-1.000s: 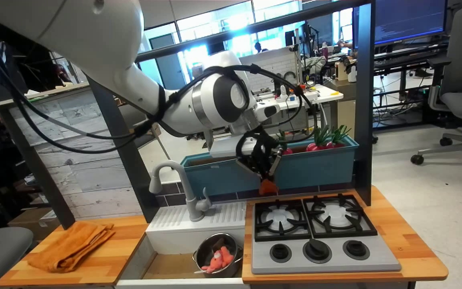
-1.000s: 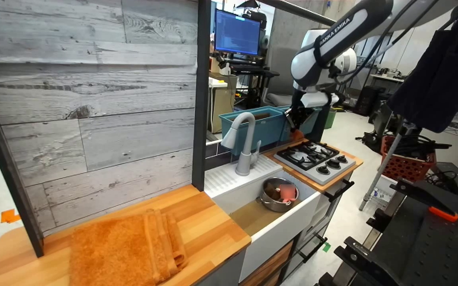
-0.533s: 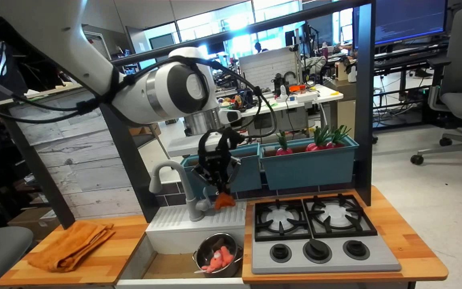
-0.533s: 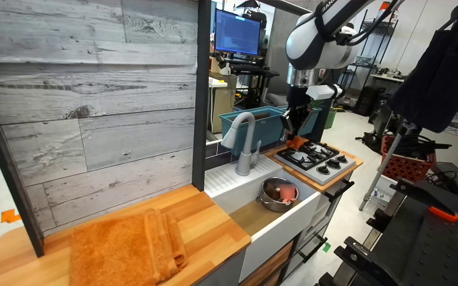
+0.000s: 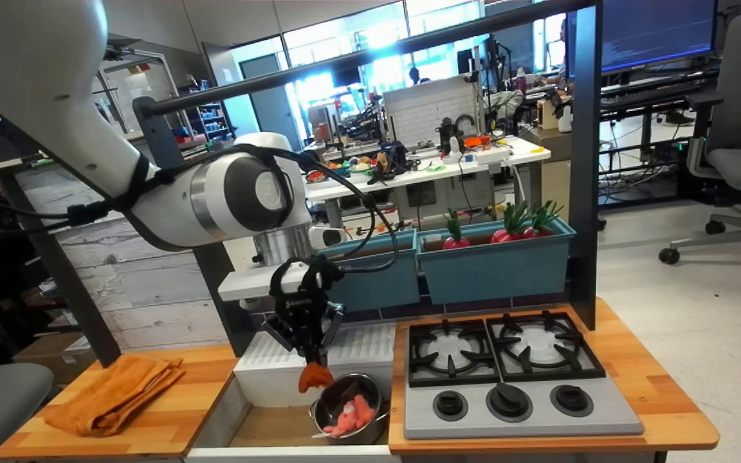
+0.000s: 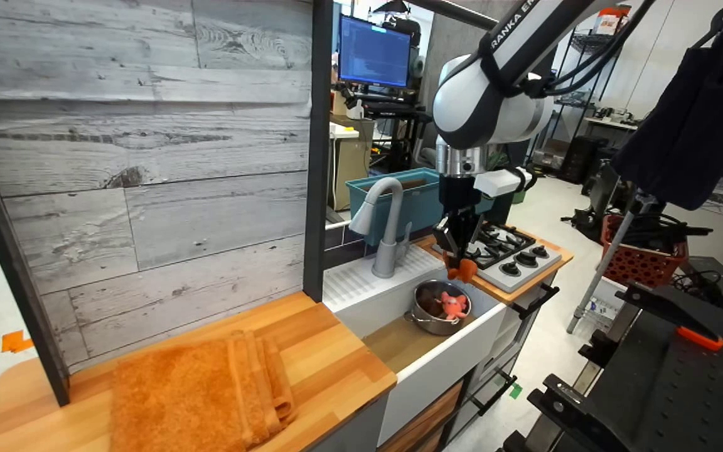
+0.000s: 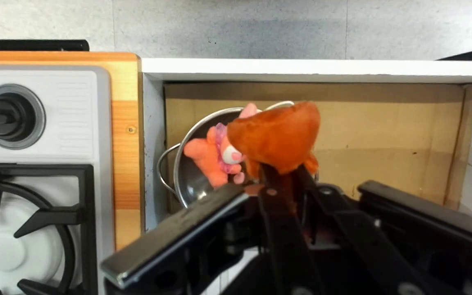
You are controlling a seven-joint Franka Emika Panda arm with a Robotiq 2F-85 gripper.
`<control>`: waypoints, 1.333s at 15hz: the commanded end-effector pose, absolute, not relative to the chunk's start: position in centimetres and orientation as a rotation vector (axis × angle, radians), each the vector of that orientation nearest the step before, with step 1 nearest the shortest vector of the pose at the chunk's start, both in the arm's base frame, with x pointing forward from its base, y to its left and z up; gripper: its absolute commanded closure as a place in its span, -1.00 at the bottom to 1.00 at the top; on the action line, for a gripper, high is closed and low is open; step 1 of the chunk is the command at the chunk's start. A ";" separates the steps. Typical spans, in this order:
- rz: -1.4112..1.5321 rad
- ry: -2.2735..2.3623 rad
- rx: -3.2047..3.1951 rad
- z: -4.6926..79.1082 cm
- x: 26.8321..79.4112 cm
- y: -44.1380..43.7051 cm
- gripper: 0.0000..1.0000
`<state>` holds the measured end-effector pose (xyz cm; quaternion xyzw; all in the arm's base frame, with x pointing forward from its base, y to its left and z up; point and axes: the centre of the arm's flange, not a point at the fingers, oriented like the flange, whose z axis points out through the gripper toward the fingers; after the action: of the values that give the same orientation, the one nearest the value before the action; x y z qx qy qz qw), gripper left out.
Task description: Pick up the plush toys from the counter and stove and put them in the pot, then wipe the counter
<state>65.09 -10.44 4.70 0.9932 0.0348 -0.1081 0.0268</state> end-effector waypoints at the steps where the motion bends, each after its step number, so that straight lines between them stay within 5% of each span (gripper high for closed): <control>1: -0.225 0.095 3.065 3.3 65.2 -9.8 0.94; 3: -0.187 0.084 3.066 2.6 65.3 -9.8 0.77; 4: -0.171 0.080 3.066 2.3 65.3 -9.9 0.27; 7: -0.169 0.074 3.070 2.3 65.1 -10.1 0.03; 8: -0.203 0.095 3.069 1.9 65.1 -10.0 0.36; 10: -0.203 0.094 3.069 1.9 65.1 -10.1 0.09; 13: -0.202 0.092 3.069 1.9 65.1 -10.1 0.03; 14: -0.204 0.089 3.051 2.1 65.0 -10.1 -0.47; 18: -0.182 0.140 3.029 6.9 63.1 -10.5 -0.93; 20: -0.133 0.159 3.021 10.1 62.1 -10.9 -1.00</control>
<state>64.94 -10.87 4.08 0.9963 0.0373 -0.0627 0.0455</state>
